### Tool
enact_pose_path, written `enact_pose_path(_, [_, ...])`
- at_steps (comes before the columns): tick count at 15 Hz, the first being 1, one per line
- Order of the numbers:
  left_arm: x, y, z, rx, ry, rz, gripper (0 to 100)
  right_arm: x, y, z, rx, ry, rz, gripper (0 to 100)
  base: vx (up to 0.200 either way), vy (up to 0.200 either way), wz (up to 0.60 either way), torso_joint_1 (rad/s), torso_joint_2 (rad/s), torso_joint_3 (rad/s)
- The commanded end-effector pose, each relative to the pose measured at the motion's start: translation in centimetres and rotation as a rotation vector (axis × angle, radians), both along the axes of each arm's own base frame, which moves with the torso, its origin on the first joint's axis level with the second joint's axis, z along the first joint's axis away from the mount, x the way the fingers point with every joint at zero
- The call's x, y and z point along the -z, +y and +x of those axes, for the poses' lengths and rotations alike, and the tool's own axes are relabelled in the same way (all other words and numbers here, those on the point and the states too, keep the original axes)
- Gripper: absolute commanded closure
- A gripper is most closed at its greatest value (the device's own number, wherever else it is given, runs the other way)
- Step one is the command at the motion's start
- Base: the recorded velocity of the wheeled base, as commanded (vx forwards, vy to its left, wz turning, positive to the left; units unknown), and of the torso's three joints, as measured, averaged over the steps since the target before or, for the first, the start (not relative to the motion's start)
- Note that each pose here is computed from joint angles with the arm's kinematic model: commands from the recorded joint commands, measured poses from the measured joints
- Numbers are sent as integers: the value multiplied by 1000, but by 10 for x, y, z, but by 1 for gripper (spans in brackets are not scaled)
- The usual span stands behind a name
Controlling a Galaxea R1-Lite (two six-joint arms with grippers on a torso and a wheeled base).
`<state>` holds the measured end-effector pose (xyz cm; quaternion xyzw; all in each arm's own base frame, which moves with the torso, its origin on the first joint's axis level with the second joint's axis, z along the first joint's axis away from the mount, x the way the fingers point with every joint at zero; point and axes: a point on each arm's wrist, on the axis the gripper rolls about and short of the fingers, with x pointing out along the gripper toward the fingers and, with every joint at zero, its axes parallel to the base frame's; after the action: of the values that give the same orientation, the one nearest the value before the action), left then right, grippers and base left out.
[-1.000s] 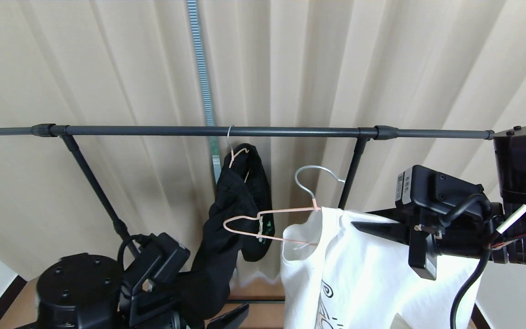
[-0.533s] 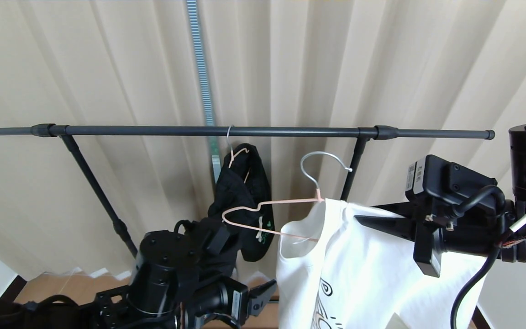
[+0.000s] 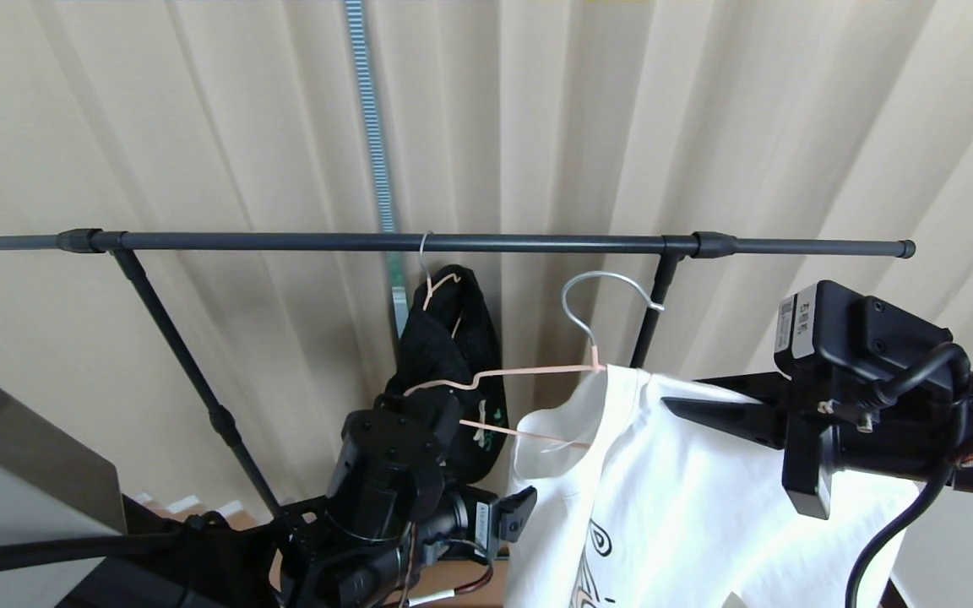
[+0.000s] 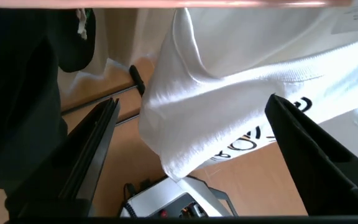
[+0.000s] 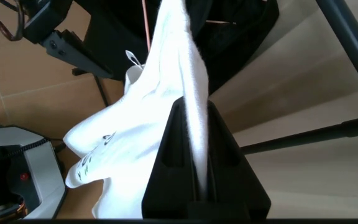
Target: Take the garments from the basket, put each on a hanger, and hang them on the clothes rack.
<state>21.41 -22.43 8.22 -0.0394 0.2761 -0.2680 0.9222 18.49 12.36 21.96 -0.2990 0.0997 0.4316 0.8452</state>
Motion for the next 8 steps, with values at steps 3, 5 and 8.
enact_pose_path(3, [1, -8, 10, -45, -3, -25, 0, -2, 3, -5, -20, -2, 9, 100, 0, 0, 0, 0, 0, 0])
enact_pose_path(5, [2, -10, 13, -75, -12, -21, 0, 1, 3, -6, -24, 4, 7, 100, 0, 0, 0, 0, 0, 0])
enact_pose_path(8, [11, -13, 14, -79, -1, 5, 0, -1, 4, -8, -31, -1, 10, 100, 0, 0, 0, 0, 0, 0])
